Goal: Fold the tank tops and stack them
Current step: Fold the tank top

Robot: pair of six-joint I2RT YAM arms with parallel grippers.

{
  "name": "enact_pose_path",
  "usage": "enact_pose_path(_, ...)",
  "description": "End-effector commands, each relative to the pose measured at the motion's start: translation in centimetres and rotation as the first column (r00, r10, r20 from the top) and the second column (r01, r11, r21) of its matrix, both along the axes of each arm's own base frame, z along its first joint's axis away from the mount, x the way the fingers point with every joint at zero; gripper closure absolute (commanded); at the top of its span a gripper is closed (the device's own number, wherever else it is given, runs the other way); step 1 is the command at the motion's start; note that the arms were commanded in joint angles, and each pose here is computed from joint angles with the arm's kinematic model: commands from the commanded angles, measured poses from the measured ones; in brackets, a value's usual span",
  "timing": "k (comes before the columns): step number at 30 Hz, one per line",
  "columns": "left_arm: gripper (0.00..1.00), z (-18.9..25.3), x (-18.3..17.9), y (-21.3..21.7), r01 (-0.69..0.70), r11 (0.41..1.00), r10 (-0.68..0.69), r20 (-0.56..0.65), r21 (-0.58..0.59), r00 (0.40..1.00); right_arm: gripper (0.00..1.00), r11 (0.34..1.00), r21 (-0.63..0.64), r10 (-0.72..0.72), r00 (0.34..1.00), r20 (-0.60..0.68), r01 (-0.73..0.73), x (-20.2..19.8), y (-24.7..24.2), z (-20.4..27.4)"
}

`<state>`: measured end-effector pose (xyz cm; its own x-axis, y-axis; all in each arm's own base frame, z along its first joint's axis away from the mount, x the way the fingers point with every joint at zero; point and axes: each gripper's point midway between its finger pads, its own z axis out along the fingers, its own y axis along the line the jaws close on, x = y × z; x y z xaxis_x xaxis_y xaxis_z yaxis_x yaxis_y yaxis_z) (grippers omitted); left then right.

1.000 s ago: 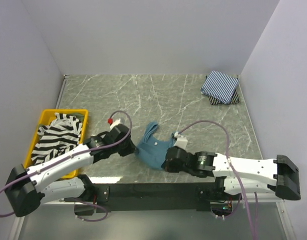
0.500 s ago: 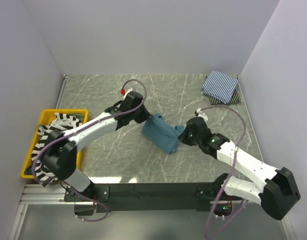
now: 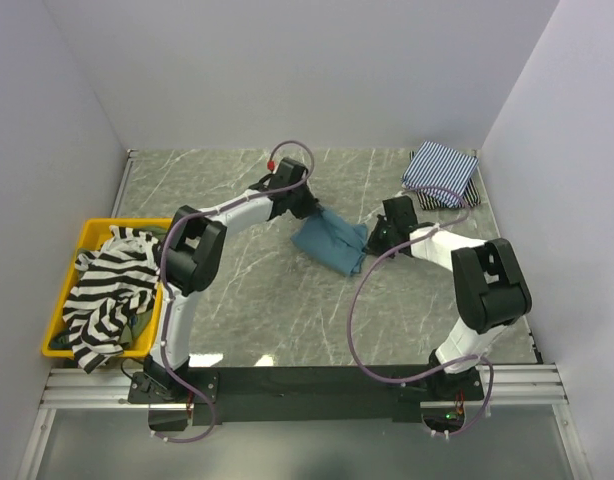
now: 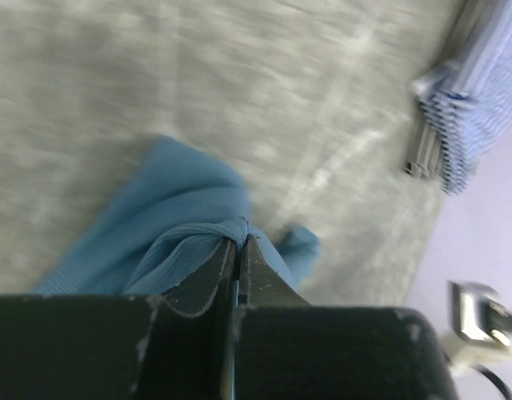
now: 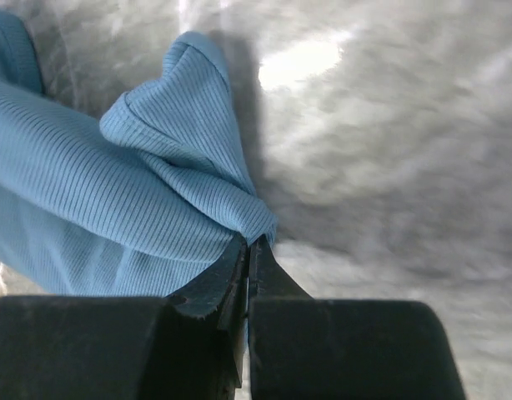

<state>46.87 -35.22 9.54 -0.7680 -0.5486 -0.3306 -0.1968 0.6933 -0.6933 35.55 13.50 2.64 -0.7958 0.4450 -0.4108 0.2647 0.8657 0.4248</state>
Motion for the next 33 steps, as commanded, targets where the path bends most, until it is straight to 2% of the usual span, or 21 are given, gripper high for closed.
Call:
enact_pose_path(1, 0.99, -0.1, 1.1, 1.3, -0.039, 0.999, 0.04, 0.007, -0.022, 0.999, 1.0, 0.995, -0.025, 0.102, 0.995, 0.022, -0.102, 0.2, 2.4, 0.8)
enact_pose_path(7, 0.99, -3.3, -2.2, 4.3, -0.112, 0.993, 0.113, -0.071, 0.023, 0.991, 1.0, 0.984, -0.039, 0.176, 0.984, -0.011, -0.176, -3.0, 5.1, -0.5)
enact_pose_path(10, 0.99, -5.2, -4.8, 5.8, -0.137, 0.989, 0.144, -0.124, 0.062, 0.982, 1.0, 0.971, -0.037, 0.237, 0.971, -0.019, -0.238, -5.7, 7.5, -0.8)
enact_pose_path(11, 1.0, -6.1, -6.7, 6.9, -0.144, 0.987, 0.154, -0.151, 0.074, 0.976, 1.0, 0.958, -0.037, 0.283, 0.959, -0.023, -0.283, -7.2, 9.0, -0.9)
enact_pose_path(13, 0.99, -6.5, -8.3, 7.6, -0.163, 0.985, 0.17, -0.162, 0.056, 0.972, 1.0, 0.948, -0.01, 0.318, 0.948, -0.032, -0.318, -9.5, 10.5, -1.1)
enact_pose_path(14, 0.99, -8.0, -10.3, 8.7, -0.16, 0.983, 0.174, -0.197, 0.085, 0.965, 1.0, 0.941, -0.001, 0.339, 0.94, -0.032, -0.339, -10.5, 11.3, -1.1)
enact_pose_path(16, 0.99, -7.1, -12.0, 9.4, -0.157, 0.984, 0.17, -0.195, 0.081, 0.966, 1.0, 0.918, 0.017, 0.395, 0.918, -0.041, -0.395, -13.8, 13.2, -1.1)
enact_pose_path(17, 0.99, -8.3, -14.1, 10.2, -0.143, 0.984, 0.164, -0.225, 0.107, 0.96, 1.0, 0.911, 0.028, 0.411, 0.911, -0.04, -0.411, -14.9, 13.8, -1.0)
enact_pose_path(18, 0.99, -6.9, -14.4, 10.8, -0.164, 0.98, 0.182, -0.183, 0.111, 0.966, 1.0, 0.885, 0.041, 0.465, 0.885, -0.041, -0.463, -17.2, 15.1, -1.0)
enact_pose_path(19, 1.0, -8.1, -16.3, 12.0, -0.159, 0.976, 0.189, -0.211, 0.147, 0.959, 1.0, 0.883, 0.064, 0.467, 0.884, -0.033, -0.464, -18.1, 15.9, -0.4)
enact_pose_path(20, 0.99, -6.7, -16.9, 12.2, -0.164, 0.978, 0.187, -0.185, 0.131, 0.965, 1.0, 0.874, 0.073, 0.484, 0.875, -0.026, -0.481, -19.1, 16.6, 0.0)
enact_pose_path(22, 0.99, -6.7, -18.6, 13.8, -0.177, 0.971, 0.207, -0.194, 0.159, 0.959, 1.0, 0.853, 0.088, 0.516, 0.857, -0.003, -0.514, -21.0, 18.2, 1.5)
enact_pose_path(25, 0.99, -3.1, -18.3, 15.0, -0.207, 0.963, 0.227, -0.108, 0.17, 0.968, 1.0, 0.844, 0.11, 0.522, 0.851, 0.06, -0.525, -21.3, 19.5, 4.6)
enact_pose_path(28, 1.0, 1.4, -16.8, 15.2, -0.223, 0.962, 0.225, 0.001, 0.155, 0.974, 1.0, 0.858, 0.097, 0.49, 0.861, 0.137, -0.504, -20.0, 20.0, 7.9)
enact_pose_path(33, 0.99, 4.1, -15.6, 14.9, -0.2, 0.964, 0.193, 0.057, 0.175, 0.98, 1.0, 0.871, 0.098, 0.456, 0.866, 0.206, -0.481, -18.6, 20.4, 11.1)
